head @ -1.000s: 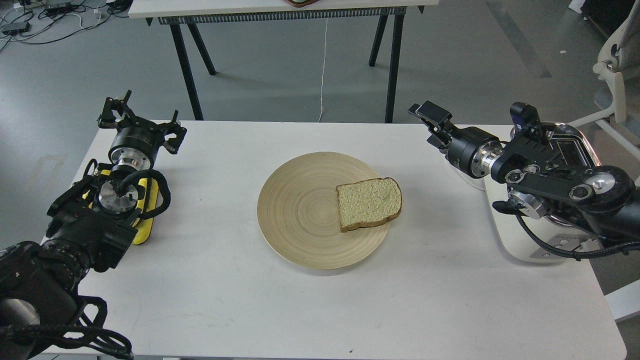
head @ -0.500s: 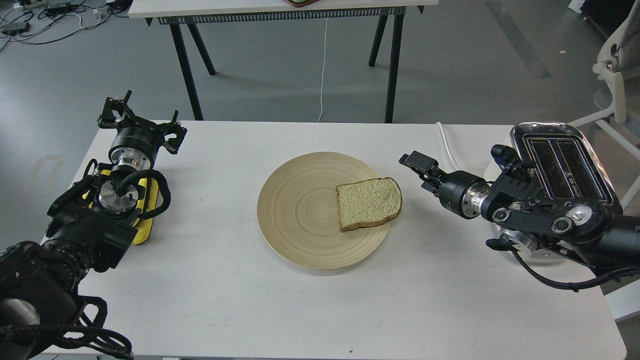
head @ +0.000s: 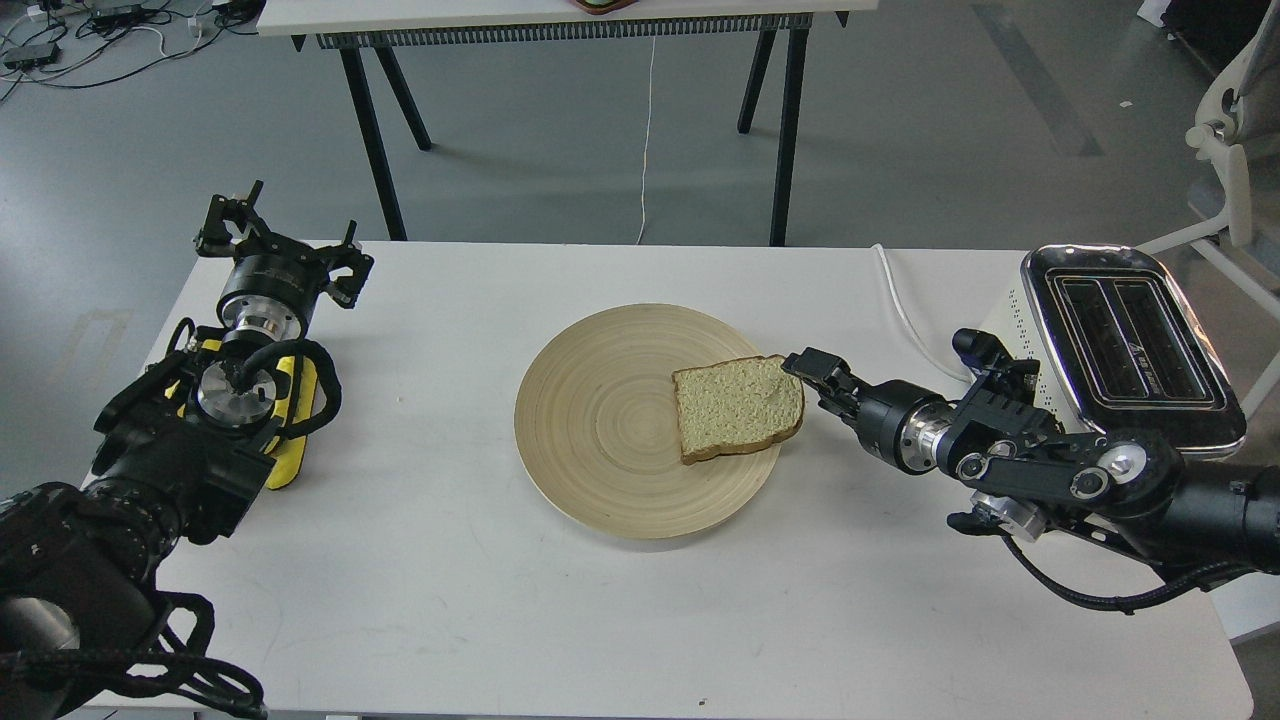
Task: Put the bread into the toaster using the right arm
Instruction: 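Move the right gripper toward the bread slice on the wooden plate, then close the right gripper on the edge of the bread slice, then lift the bread slice up and carry it over the toaster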
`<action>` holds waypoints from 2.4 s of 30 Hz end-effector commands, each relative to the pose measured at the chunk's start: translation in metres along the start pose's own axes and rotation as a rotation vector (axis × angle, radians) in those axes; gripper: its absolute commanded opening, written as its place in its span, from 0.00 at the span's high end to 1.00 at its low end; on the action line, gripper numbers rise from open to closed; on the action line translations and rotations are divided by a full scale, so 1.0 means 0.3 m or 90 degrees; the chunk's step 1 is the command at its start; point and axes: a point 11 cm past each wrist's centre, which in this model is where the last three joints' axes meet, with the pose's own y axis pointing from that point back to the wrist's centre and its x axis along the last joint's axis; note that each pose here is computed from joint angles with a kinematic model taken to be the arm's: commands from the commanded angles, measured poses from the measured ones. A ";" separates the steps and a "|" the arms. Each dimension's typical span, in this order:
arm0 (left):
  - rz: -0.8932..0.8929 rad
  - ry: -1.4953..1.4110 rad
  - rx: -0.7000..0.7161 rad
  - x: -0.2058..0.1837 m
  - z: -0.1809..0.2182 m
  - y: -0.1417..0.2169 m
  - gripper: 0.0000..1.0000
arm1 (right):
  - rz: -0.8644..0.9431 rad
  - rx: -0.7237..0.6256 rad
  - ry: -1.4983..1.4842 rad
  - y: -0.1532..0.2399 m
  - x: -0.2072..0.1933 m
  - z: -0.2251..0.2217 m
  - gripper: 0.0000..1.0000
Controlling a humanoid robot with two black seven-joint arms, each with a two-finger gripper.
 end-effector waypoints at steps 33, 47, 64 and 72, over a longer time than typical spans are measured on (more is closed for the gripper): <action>0.000 0.000 0.001 0.000 -0.001 0.000 0.00 | -0.008 -0.005 0.006 -0.028 -0.047 0.022 0.70; 0.000 0.000 0.001 0.000 0.000 0.000 0.00 | 0.005 0.011 0.003 -0.029 -0.021 -0.012 1.00; 0.000 -0.001 0.001 0.000 -0.001 0.000 0.00 | 0.266 0.223 0.017 0.196 0.633 -0.532 1.00; 0.000 0.001 -0.001 0.000 0.001 0.000 0.00 | 0.402 0.203 0.185 0.523 0.946 -0.589 1.00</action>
